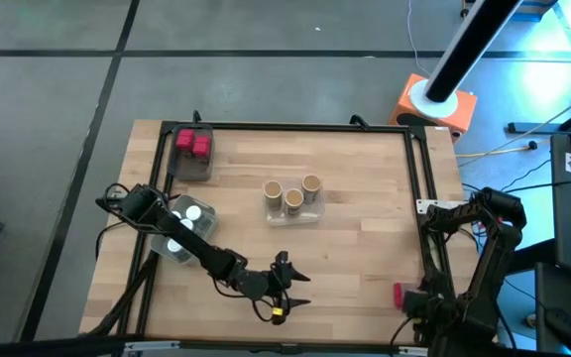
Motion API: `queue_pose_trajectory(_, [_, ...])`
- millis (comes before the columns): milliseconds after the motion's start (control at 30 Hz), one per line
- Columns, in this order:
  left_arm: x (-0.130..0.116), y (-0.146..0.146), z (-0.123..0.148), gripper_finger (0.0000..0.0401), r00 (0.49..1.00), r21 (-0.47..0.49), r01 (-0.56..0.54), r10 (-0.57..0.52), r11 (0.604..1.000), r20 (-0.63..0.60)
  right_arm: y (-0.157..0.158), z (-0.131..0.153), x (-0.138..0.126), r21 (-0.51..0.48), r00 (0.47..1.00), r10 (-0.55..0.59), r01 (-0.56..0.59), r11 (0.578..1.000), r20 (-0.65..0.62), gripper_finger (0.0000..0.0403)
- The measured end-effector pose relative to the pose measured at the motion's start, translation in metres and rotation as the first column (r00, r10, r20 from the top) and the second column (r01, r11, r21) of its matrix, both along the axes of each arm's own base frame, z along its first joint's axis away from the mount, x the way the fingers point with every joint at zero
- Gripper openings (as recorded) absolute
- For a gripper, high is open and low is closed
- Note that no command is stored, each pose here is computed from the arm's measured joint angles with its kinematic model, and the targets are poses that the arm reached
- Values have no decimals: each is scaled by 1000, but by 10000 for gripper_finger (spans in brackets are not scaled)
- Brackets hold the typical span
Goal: Sort spices by type
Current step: Put the red seasoning can into the black bin
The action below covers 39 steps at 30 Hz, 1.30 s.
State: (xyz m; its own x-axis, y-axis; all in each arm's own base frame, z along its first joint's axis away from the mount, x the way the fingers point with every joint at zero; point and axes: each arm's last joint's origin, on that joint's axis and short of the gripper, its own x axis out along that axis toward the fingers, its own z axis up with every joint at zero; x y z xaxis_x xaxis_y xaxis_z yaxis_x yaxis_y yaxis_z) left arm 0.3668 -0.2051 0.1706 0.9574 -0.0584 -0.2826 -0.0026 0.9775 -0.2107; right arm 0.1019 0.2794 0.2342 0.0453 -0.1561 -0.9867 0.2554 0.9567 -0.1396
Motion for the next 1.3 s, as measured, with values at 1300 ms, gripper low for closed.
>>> queue_pose_trajectory(1300, [0,0,0,266,1000,1,1,-1,1000,-2,-14,-59,8,-107,976,31,-55,993,-214,383])
